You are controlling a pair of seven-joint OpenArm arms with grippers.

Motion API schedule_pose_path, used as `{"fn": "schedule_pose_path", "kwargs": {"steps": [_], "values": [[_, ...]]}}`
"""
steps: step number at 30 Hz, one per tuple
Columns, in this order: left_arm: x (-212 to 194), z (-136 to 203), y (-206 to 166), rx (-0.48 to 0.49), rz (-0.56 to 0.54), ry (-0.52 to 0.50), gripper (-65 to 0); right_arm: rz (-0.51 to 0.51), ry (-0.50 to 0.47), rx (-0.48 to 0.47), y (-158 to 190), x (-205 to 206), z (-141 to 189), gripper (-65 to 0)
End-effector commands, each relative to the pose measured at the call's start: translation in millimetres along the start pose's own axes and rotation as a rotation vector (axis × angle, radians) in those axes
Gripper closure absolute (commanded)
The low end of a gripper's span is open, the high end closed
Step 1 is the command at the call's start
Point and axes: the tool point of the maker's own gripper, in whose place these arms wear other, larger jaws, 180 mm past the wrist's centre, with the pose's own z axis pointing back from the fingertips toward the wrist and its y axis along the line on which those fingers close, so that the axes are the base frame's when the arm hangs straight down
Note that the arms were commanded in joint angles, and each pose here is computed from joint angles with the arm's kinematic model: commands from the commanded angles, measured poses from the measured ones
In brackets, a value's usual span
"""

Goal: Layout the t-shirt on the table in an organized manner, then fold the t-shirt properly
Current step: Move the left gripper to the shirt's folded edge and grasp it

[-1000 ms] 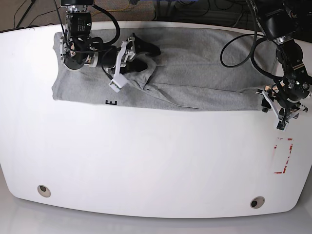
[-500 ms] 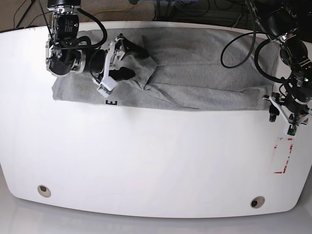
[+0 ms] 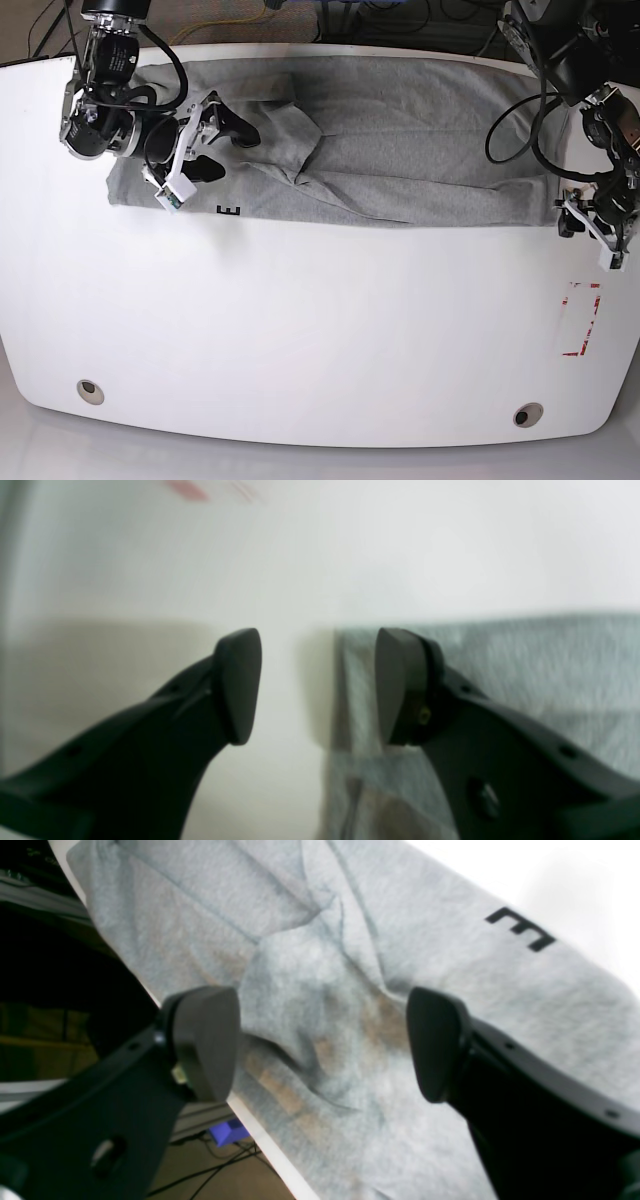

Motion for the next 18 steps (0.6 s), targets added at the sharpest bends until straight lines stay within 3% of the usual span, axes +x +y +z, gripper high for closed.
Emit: {"fn": "schedule_pose_path", "kwargs": {"steps": [1, 6, 18], "values": [[19, 6, 10, 0.015, -0.005, -0.059, -34.2, 0.021, -0.033, -0.005, 0, 10, 4, -49.6], [7, -11, -4, -0.036, -0.010, -0.007, -34.0, 0.019, -0.033, -0.004, 0, 9, 4, -49.6], [9, -30, -35, -0.113, -0.075, -0.014, -33.9, 0.017, -0.038, -0.002, 1, 10, 4, -49.6]]}}
